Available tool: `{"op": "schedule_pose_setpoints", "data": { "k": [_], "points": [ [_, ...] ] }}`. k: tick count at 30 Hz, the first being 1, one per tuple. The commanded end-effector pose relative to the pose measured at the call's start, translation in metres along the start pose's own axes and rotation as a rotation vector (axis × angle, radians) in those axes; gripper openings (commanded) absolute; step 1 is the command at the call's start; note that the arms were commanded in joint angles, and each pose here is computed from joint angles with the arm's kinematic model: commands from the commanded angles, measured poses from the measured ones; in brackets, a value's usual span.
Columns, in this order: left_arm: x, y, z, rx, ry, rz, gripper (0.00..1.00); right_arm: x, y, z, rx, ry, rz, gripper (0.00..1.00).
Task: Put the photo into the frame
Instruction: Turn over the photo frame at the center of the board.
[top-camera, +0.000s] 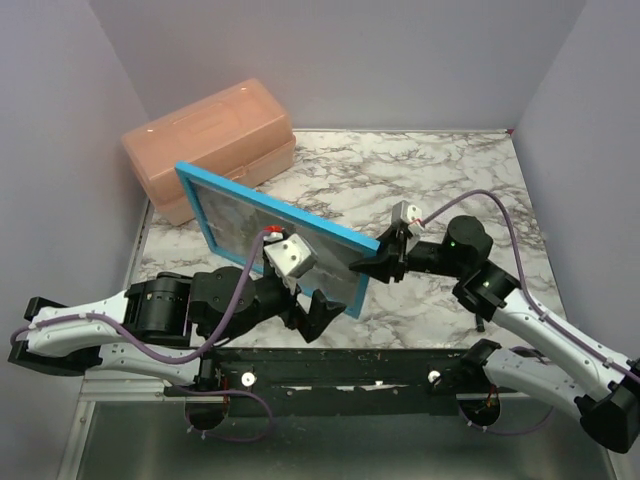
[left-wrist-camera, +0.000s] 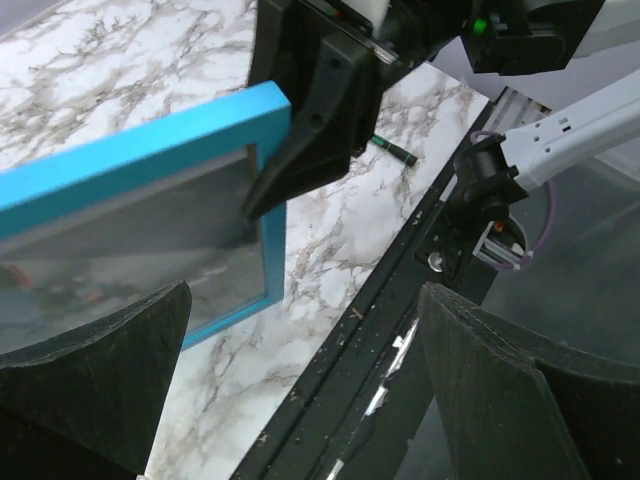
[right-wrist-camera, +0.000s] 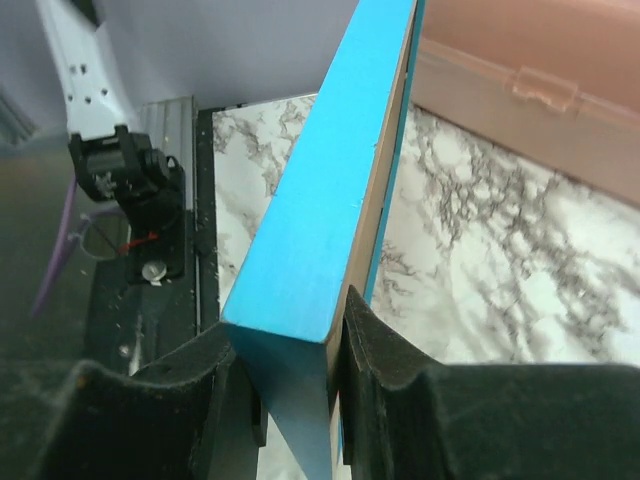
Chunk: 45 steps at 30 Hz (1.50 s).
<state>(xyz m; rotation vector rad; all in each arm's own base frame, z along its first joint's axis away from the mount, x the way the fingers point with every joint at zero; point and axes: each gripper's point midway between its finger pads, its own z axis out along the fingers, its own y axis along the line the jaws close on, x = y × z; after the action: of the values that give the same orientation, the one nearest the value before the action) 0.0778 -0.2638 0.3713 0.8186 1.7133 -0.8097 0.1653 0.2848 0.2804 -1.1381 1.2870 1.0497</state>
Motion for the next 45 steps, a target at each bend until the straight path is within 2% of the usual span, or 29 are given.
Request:
{"op": "schedule_pose_setpoints", "data": {
  "k": [1,8,18,27,29,33,36,38,42,43,45],
  "points": [
    [0.012,-0.017,0.013,0.046,0.017,-0.111,0.98,0.032,-0.006,0.008,0.106,0.122,0.419,0.01],
    [0.042,-0.025,0.038,0.025,0.095,-0.238,0.98,0.074,-0.007,0.018,0.126,0.22,0.648,0.01],
    [0.088,-0.009,0.055,-0.057,0.151,-0.405,0.98,0.132,-0.044,-0.024,0.526,0.184,0.813,0.01],
    [0.162,0.044,0.049,-0.345,0.253,-0.652,0.98,0.218,-0.049,-0.056,0.778,0.338,1.063,0.04],
    [0.177,0.055,0.047,-0.4,0.264,-0.698,0.98,0.231,-0.05,-0.062,0.823,0.359,1.085,0.12],
    [0.209,0.072,0.04,-0.497,0.303,-0.753,0.99,0.249,-0.049,-0.073,0.872,0.383,1.083,0.15],
    [0.227,0.081,0.035,-0.56,0.332,-0.758,0.98,0.256,-0.049,-0.08,0.907,0.39,1.081,0.32],
    [0.234,0.085,0.033,-0.594,0.353,-0.744,0.98,0.262,-0.047,-0.084,0.921,0.401,1.084,0.4],
    [0.249,0.092,0.029,-0.679,0.416,-0.73,0.98,0.273,-0.043,-0.089,0.929,0.439,1.084,0.44],
    [0.252,0.092,0.029,-0.689,0.433,-0.727,0.99,0.274,-0.042,-0.088,0.925,0.445,1.087,0.47],
    [0.258,0.093,0.028,-0.713,0.466,-0.722,0.99,0.275,-0.042,-0.087,0.922,0.454,1.095,0.62]
  ]
}}
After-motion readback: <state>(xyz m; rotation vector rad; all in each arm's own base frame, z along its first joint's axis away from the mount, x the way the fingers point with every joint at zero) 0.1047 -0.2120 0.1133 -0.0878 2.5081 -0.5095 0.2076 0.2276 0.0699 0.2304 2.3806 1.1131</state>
